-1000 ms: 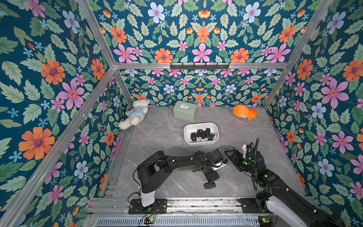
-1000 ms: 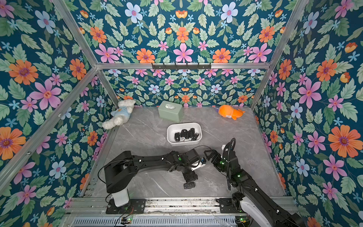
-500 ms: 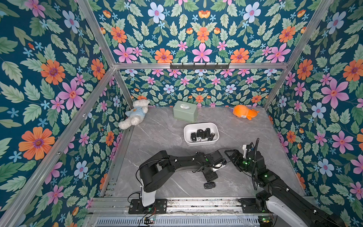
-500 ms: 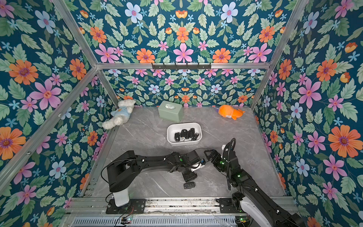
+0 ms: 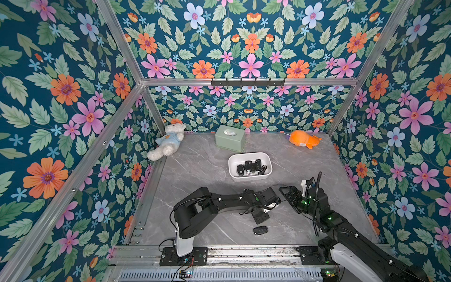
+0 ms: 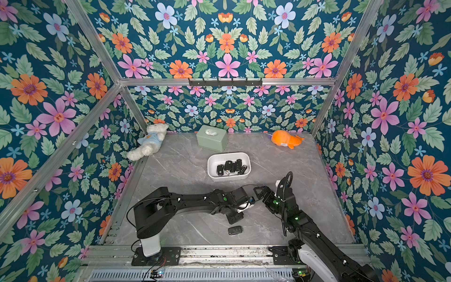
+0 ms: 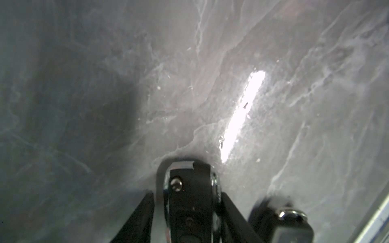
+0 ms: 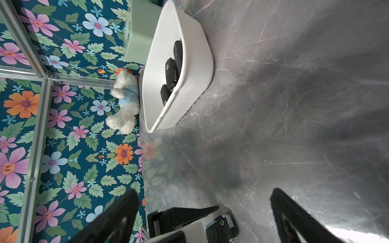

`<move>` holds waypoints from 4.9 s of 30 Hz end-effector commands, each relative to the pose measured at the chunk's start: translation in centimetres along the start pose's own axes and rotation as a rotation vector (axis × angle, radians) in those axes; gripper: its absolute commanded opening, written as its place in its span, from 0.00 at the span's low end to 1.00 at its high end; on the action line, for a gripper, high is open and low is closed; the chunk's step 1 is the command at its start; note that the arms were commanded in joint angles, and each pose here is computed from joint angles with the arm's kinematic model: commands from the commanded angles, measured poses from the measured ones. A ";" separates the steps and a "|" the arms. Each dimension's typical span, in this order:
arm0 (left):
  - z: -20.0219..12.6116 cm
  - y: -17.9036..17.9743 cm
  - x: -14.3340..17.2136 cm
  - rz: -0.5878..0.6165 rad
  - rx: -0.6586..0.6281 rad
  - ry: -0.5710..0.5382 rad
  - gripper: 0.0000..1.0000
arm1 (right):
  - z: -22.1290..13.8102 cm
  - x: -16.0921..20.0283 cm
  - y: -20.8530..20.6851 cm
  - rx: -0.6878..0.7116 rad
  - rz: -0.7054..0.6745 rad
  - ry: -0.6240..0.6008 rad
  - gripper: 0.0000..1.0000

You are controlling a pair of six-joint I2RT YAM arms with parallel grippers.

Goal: Place the car key into the storage box
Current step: Pick up the car key from the center of the board, then place the car key in the storage box, then pick up the car key from the center of the board.

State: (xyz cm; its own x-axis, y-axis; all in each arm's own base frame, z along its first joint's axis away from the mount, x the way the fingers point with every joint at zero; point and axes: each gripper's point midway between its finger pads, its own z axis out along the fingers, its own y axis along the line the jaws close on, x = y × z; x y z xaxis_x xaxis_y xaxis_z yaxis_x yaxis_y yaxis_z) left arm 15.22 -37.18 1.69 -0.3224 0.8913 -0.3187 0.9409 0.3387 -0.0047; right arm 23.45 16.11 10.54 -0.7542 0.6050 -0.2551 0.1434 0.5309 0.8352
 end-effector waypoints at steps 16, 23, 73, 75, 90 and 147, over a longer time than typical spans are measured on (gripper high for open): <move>-1.3 0.9 -0.1 -0.066 -0.037 -0.047 0.25 | 0.0 -0.4 0.7 -0.029 -0.003 -0.012 0.99; -4.3 3.0 -1.6 -0.183 -0.026 -0.164 0.24 | 0.3 -0.6 1.3 -0.041 -0.010 -0.005 0.99; -7.9 30.7 -1.1 -1.000 -0.533 -0.291 0.22 | 2.7 -1.4 2.8 -0.077 -0.038 0.021 0.99; -7.1 30.8 -0.9 -1.011 -0.533 -0.280 0.23 | 2.7 -1.4 2.6 -0.073 -0.040 0.020 0.99; -3.4 30.9 0.3 -1.061 -0.516 -0.229 0.30 | 2.7 -1.4 1.9 -0.059 -0.042 0.022 0.99; -13.2 16.8 6.2 -1.174 -0.030 -0.729 1.00 | -2.0 19.5 0.5 0.326 -0.049 0.694 0.93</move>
State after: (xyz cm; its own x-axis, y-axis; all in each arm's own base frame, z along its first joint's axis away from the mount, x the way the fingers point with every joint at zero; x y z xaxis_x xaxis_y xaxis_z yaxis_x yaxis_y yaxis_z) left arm 26.90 -21.17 10.80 -0.8023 -0.2466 -0.5437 0.1275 0.8190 -0.5595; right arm 8.30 26.51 6.99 -0.9877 0.1158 0.1050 0.1561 0.7637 0.6264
